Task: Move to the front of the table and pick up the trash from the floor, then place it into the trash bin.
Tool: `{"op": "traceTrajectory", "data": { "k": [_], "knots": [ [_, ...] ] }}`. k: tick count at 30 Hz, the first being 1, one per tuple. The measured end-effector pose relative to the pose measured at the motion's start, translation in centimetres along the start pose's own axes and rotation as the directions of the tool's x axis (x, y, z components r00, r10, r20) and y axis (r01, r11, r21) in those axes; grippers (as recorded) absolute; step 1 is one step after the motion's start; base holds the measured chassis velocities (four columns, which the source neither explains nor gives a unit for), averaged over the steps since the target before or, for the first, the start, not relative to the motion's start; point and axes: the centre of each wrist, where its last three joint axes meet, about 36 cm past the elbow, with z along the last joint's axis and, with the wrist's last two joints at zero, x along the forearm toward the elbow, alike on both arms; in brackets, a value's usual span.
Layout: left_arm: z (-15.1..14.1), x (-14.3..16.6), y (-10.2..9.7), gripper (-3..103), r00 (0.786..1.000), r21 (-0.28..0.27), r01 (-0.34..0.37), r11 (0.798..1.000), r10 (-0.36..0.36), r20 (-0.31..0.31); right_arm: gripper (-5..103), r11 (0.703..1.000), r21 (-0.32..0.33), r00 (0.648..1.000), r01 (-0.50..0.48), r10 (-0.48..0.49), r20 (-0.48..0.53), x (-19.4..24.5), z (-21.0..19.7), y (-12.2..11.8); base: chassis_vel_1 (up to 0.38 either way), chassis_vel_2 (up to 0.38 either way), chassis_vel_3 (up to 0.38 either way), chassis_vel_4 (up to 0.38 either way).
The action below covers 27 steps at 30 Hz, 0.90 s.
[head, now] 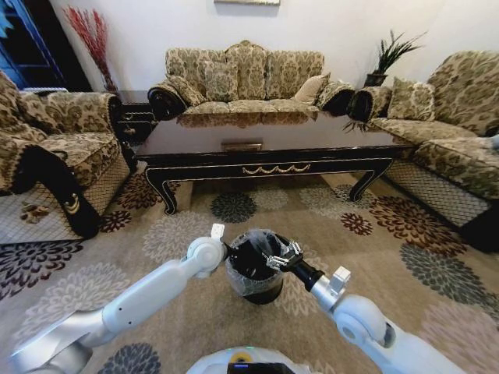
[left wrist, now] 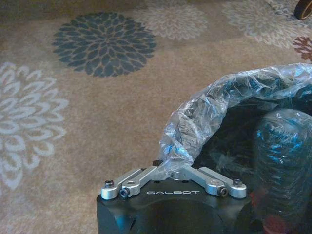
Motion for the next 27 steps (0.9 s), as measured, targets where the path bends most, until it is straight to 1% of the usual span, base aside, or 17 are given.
{"op": "traceTrajectory", "data": {
  "k": [3, 4, 5, 6, 8, 10, 11, 15, 17, 18, 19, 21, 22, 23, 24, 26, 27],
  "knots": [
    [0.1, 0.1, 0.3, 2, 1.0, 0.007, 0.004, 1.0, -0.004, 0.0, 100, 1.0, 0.0, 1.0, 0.001, -0.001, 0.001, 0.0, 0.0, 0.0, 0.0, 0.0, 0.0, 0.0],
    [0.3, 0.2, 0.9, 2, 1.0, 0.019, 0.013, 1.0, -0.013, 0.0, 100, 1.0, 0.001, 1.0, 0.0, 0.0, 0.003, 0.0, -0.1, 0.0, 0.0, 0.0, 0.0, 0.0],
    [0.3, 0.2, 0.9, 2, 1.0, 0.019, 0.013, 1.0, -0.013, 0.0, 100, 1.0, 0.001, 1.0, 0.0, 0.0, 0.003, 0.0, -0.1, 0.0, 0.0, 0.0, 0.0, 0.0],
    [0.4, 0.3, 1.4, 2, 1.0, 0.028, 0.019, 0.999, -0.019, 0.0, 100, 1.0, 0.002, 1.0, -0.002, 0.002, 0.007, 0.0, -0.2, -0.1, 0.0, 0.0, 0.0, 0.0],
    [0.7, 0.8, 3.2, 2, 0.999, 0.061, 0.047, 0.997, -0.047, 0.006, 100, 1.0, -0.003, 1.0, -0.016, 0.016, 0.02, -0.2, -0.5, -0.5, 0.0, 0.0, 0.0, 0.0],
    [0.8, 1.2, 4.4, 2, 0.998, 0.082, 0.063, 0.995, -0.064, 0.012, 100, 1.0, -0.008, 0.999, -0.029, 0.029, 0.025, -0.3, -0.6, -0.9, 0.0, 0.0, 0.0, 0.0],
    [0.8, 1.2, 4.4, 2, 0.998, 0.082, 0.063, 0.995, -0.064, 0.012, 100, 1.0, -0.008, 0.999, -0.029, 0.029, 0.025, -0.3, -0.6, -0.9, 0.0, 0.0, 0.0, 0.0],
    [1.6, 2.7, 8.1, 2, 0.991, 0.155, 0.121, 0.98, -0.127, 0.032, 100, 0.997, -0.024, 0.996, -0.076, 0.077, 0.036, -1.0, -0.5, -2.4, 0.0, 0.0, 0.0, 0.0],
    [1.7, 2.8, 8.5, 2, 0.99, 0.163, 0.128, 0.978, -0.135, 0.033, 100, 0.996, -0.027, 0.996, -0.085, 0.086, 0.036, -1.2, -0.4, -2.7, 0.0, 0.0, 0.0, 0.0],
    [1.9, 3.1, 9.1, 2, 0.989, 0.172, 0.138, 0.975, -0.146, 0.033, 100, 0.995, -0.03, 0.994, -0.1, 0.101, 0.036, -1.4, -0.2, -3.2, 0.0, 0.0, 0.0, 0.0],
    [2.2, 3.5, 10.2, 2, 0.986, 0.185, 0.158, 0.97, -0.167, 0.03, 100, 0.989, -0.04, 0.99, -0.14, 0.141, 0.031, -1.7, 0.6, -4.5, 0.0, 0.0, 0.0, 0.0],
    [2.5, 4.0, 11.4, 2, 0.981, 0.194, 0.18, 0.964, -0.19, 0.032, 100, 0.981, -0.048, 0.982, -0.188, 0.189, 0.019, -1.9, 1.7, -6.0, 0.0, 0.0, 0.0, 0.0],
    [2.5, 4.0, 11.4, 2, 0.981, 0.194, 0.18, 0.964, -0.19, 0.032, 100, 0.981, -0.048, 0.982, -0.188, 0.189, 0.019, -1.9, 1.7, -6.0, 0.0, 0.0, 0.0, 0.0],
    [2.6, 4.2, 11.9, 2, 0.979, 0.197, 0.189, 0.962, -0.199, 0.034, 100, 0.977, -0.051, 0.978, -0.208, 0.209, 0.013, -2.0, 2.3, -6.7, 0.0, 0.0, 0.0, 0.0],
    [2.5, 4.4, 12.5, 2, 0.978, 0.203, 0.195, 0.96, -0.207, 0.039, 100, 0.967, -0.055, 0.968, -0.25, 0.25, -0.005, -1.9, 3.7, -8.0, 0.0, 0.0, 0.0, 0.0],
    [2.5, 4.5, 12.6, 2, 0.978, 0.203, 0.195, 0.96, -0.207, 0.04, 100, 0.963, -0.055, 0.965, -0.262, 0.262, -0.01, -1.9, 4.1, -8.3, 0.0, 0.0, 0.0, 0.0],
    [2.5, 4.5, 12.9, 2, 0.977, 0.205, 0.196, 0.959, -0.208, 0.042, 100, 0.958, -0.053, 0.959, -0.282, 0.281, -0.02, -1.8, 4.9, -8.9, 0.0, 0.0, 0.0, 0.0]
  ]
}}
